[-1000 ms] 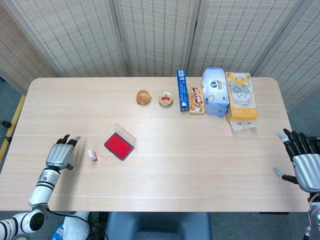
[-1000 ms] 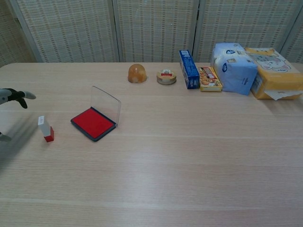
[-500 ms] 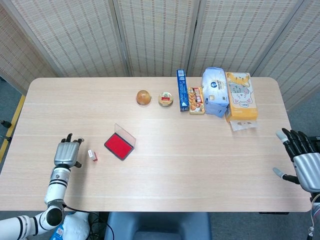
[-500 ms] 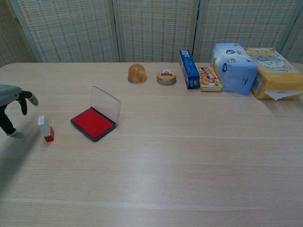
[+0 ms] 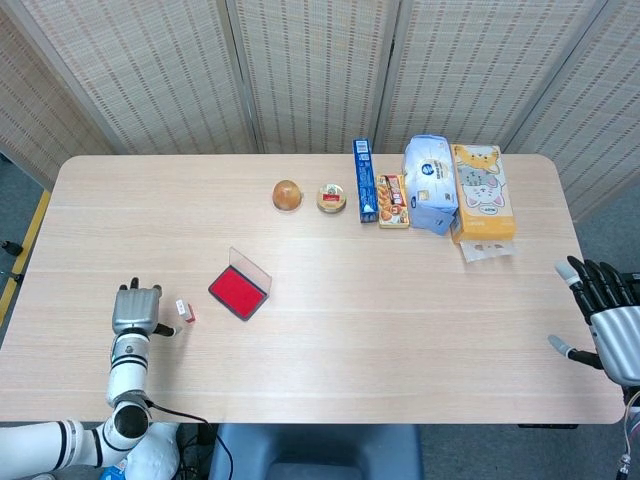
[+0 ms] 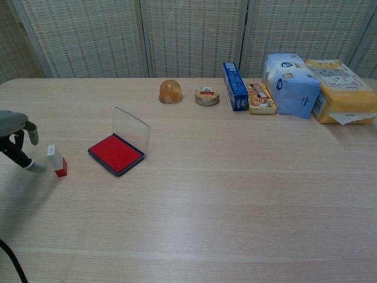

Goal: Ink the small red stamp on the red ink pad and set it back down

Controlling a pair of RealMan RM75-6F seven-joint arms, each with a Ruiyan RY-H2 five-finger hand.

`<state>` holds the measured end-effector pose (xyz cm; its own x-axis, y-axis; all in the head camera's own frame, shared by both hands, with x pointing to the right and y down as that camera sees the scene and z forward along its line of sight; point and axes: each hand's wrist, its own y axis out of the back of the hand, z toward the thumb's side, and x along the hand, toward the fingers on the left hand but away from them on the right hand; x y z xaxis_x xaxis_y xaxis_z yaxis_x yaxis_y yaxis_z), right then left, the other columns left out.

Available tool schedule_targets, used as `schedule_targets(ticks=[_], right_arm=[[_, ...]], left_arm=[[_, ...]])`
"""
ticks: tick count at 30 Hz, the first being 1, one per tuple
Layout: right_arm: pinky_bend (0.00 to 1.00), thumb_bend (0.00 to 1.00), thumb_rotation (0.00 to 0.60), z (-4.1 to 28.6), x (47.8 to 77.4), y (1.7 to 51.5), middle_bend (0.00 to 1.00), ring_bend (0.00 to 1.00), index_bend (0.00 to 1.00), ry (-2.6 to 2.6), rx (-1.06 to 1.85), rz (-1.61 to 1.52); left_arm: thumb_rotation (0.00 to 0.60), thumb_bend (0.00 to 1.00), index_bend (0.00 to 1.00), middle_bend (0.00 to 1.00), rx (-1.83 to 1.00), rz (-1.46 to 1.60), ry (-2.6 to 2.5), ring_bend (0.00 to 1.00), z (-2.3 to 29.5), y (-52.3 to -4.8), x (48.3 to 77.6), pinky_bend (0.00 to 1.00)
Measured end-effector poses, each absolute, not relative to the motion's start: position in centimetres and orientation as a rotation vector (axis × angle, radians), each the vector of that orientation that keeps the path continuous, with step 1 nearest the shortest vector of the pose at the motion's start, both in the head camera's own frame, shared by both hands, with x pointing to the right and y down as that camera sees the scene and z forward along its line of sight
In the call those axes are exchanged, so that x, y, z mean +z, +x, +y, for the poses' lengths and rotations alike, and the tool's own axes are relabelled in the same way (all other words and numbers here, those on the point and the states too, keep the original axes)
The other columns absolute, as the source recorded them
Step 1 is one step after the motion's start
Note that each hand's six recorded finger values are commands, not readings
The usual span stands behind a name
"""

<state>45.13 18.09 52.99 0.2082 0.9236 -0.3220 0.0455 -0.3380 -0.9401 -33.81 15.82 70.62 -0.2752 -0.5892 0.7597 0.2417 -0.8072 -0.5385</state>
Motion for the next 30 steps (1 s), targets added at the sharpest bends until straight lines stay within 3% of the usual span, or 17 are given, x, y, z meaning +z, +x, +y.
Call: schedule_targets(ticks=[11,18,27,30], right_arm=[[0.00,0.14,0.600,18.5,52.6,45.1,0.00,0.00,0.00,-1.597,1.243,-0.942],[0.00,0.14,0.600,18.6,52.6,45.0,0.00,0.00,0.00,-1.597,1.240,-0.938],[0.00,0.14,0.600,18.8,52.3,45.1,0.00,0.00,0.00,-1.585,1.235,-0.943],[0.00,0.14,0.600,18.8,52.3,45.1,0.00,0.00,0.00,-1.579,1.234,-0.944]], left_arm=[[0.414,0.14,0.31,0.48,-2.044,0.362,-1.439,0.13,14.7,-30.2,70.6,0.22],[0.503,0.14,0.35,0.53,-2.017,0.341,-1.442,0.15,14.7,-29.6,70.9,0.22],[0.520,0.15,0.40,0.58,-2.010,0.337,-1.429,0.17,13.9,-29.5,71.6,0.22],[0.496,0.15,0.40,0.58,-2.021,0.339,-1.439,0.17,13.7,-29.7,72.0,0.22]])
